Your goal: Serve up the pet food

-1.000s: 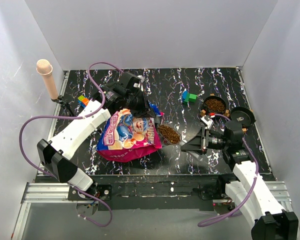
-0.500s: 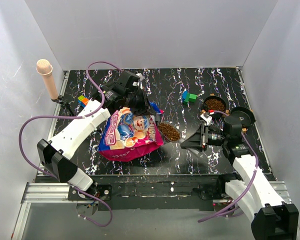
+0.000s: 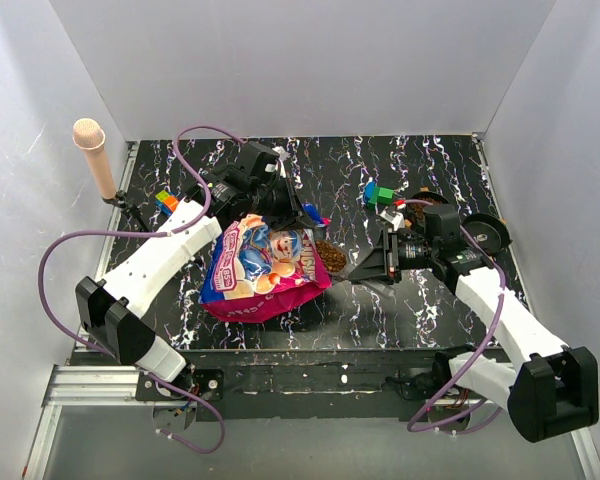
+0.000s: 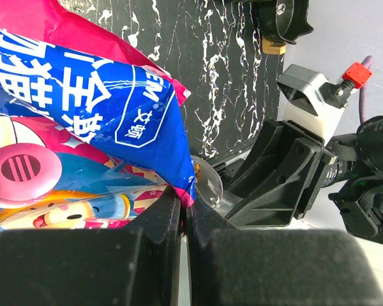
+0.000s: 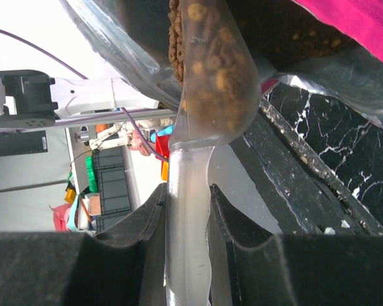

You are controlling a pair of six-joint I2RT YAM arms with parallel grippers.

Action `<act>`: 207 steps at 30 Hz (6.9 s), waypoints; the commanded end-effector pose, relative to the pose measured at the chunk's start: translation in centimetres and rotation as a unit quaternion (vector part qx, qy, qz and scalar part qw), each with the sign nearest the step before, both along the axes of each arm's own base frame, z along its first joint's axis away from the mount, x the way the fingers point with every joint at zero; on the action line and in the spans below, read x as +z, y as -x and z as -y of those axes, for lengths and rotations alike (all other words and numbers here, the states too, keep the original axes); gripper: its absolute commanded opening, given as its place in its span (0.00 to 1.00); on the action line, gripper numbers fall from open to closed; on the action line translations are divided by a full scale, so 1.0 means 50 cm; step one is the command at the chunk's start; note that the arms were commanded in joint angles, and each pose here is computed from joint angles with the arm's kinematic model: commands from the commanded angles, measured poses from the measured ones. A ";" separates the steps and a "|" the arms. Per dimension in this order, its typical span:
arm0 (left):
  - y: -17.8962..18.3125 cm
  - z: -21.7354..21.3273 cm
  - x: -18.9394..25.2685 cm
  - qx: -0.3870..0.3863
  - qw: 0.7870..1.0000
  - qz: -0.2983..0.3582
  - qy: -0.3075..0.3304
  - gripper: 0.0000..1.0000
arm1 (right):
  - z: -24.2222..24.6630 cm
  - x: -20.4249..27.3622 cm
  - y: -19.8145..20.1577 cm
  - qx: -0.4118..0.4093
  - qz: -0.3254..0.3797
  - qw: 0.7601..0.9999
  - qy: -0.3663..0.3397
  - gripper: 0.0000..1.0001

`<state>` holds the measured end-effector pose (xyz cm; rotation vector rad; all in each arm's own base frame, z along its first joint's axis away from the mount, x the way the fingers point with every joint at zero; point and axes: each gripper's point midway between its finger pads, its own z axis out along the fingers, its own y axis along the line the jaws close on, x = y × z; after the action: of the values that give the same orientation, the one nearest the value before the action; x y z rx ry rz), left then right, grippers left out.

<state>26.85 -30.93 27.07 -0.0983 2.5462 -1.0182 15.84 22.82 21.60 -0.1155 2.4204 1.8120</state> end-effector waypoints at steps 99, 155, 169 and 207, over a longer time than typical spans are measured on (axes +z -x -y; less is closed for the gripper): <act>0.090 -0.005 0.174 -0.097 0.989 0.079 0.080 0.00 | 0.501 -0.044 -0.297 -0.609 0.084 0.787 -0.054 0.01; 0.071 0.013 0.160 -0.096 0.989 0.064 0.089 0.00 | 0.641 -0.149 -0.275 -0.726 -0.251 0.640 -0.023 0.01; 0.071 0.007 0.162 -0.075 0.990 0.065 0.097 0.00 | 0.649 -0.127 -0.272 -0.717 -0.362 0.596 -0.009 0.01; 0.055 -0.028 0.107 0.003 0.998 0.026 0.057 0.00 | 0.514 -0.014 -0.227 -0.580 -0.204 0.770 0.172 0.01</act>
<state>23.93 -30.25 28.01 -0.1230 2.5887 -1.1032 29.14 -5.98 20.23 1.8989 1.8359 0.8896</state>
